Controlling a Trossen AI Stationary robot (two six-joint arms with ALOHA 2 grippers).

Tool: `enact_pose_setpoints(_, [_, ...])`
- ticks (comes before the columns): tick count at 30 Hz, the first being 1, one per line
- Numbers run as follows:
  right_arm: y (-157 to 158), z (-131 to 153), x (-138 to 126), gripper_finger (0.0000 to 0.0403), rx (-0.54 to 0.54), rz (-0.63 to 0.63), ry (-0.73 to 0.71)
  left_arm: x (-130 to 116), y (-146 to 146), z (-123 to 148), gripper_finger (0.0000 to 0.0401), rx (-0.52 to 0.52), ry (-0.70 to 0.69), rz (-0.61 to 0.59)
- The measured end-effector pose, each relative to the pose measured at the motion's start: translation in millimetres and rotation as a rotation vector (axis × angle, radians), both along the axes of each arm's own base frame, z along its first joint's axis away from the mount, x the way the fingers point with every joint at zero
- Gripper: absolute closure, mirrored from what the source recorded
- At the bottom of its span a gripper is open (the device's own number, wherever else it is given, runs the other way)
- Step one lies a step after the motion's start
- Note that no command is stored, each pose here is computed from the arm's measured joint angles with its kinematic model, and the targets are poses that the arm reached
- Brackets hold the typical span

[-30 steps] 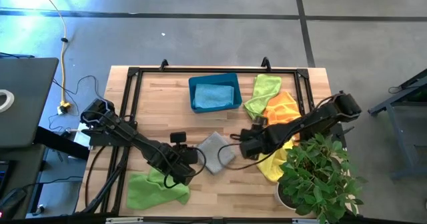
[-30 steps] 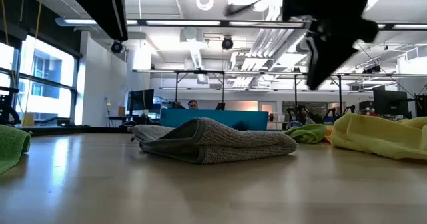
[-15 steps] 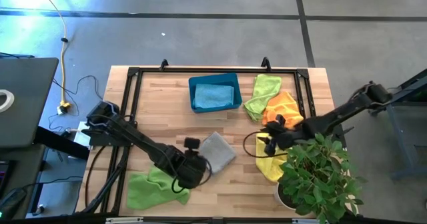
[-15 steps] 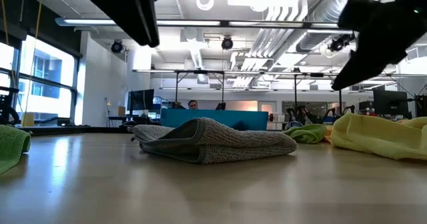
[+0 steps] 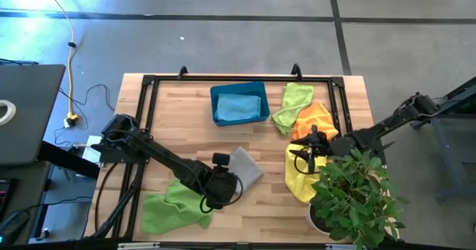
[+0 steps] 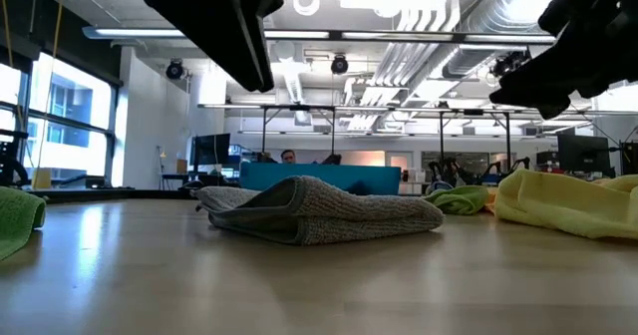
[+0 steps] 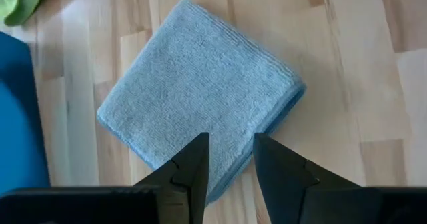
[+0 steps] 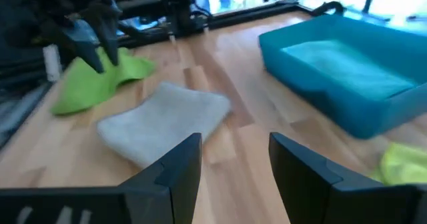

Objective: Fold microfiber towels
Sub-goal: Stack the gray microfiber cloth on the blue microfiber cloth in the blue bin

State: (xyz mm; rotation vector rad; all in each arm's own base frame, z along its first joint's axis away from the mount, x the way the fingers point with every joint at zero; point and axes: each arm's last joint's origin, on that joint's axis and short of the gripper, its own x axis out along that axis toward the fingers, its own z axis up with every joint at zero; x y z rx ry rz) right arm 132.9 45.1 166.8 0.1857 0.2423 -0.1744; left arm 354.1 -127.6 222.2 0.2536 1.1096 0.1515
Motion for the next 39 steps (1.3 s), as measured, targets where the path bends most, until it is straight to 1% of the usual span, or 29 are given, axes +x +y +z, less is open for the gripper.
enact_pose_setpoints(2, [-1.7, -0.6, -1.7, 0.0236, 0.005, -0.033, -0.011, 3.2, 1.2, -2.0, 0.0293, -0.023, -0.003, 0.000])
enact_pose_setpoints(5, [-2.5, 0.3, -2.1, 0.0236, 0.074, -0.077, -0.033, 4.8, 2.3, -7.2, 0.0290, -0.052, 0.025, -0.009])
enact_pose_setpoints(7, [-2.6, 0.5, -2.0, 0.0236, 0.087, -0.084, -0.037, 9.3, 0.4, -12.3, 0.0286, -0.068, 0.027, -0.038])
enact_pose_setpoints(9, [-2.7, 0.2, -2.1, 0.0236, 0.057, -0.077, -0.029, 10.5, -0.7, -21.5, 0.0281, -0.062, 0.071, -0.079])
enact_pose_setpoints(12, [-2.8, -1.6, -2.4, 0.0236, -0.026, -0.058, 0.004, 14.7, -4.1, -35.0, 0.0269, -0.059, 0.109, -0.138])
enact_pose_setpoints(16, [-2.6, -3.4, -2.0, 0.0236, -0.111, -0.037, 0.035, 18.2, -5.3, -50.5, 0.0252, -0.042, 0.148, -0.155])
enact_pose_setpoints(18, [-2.8, -4.7, -2.3, 0.0236, -0.142, -0.029, 0.053, 20.3, -6.0, -54.9, 0.0243, -0.035, 0.147, -0.163])
enact_pose_setpoints(21, [-2.8, -5.2, -2.2, 0.0236, -0.169, -0.022, 0.062, 23.7, -6.8, -59.3, 0.0233, -0.028, 0.135, -0.175])
enact_pose_setpoints(26, [-2.8, -5.1, -2.3, 0.0236, -0.164, -0.023, 0.061, 28.4, -8.5, -66.9, 0.0229, -0.027, 0.118, -0.174])
enact_pose_setpoints(29, [-2.7, -5.6, -2.3, 0.0236, -0.166, -0.023, 0.066, 30.3, -7.9, -75.5, 0.0229, 0.010, 0.124, -0.164])
enact_pose_setpoints(33, [-2.9, -6.5, -2.4, 0.0236, -0.167, -0.023, 0.074, 35.0, -7.7, -88.6, 0.0228, 0.085, 0.126, -0.192])
enact_pose_setpoints(37, [-2.7, -8.1, -2.4, 0.0236, -0.179, -0.017, 0.091, 39.5, -8.0, -95.4, 0.0228, 0.153, 0.107, -0.205])
enact_pose_setpoints(39, [-2.7, -8.8, -2.4, 0.0236, -0.182, -0.016, 0.096, 40.2, -7.2, -97.1, 0.0229, 0.169, 0.106, -0.200])
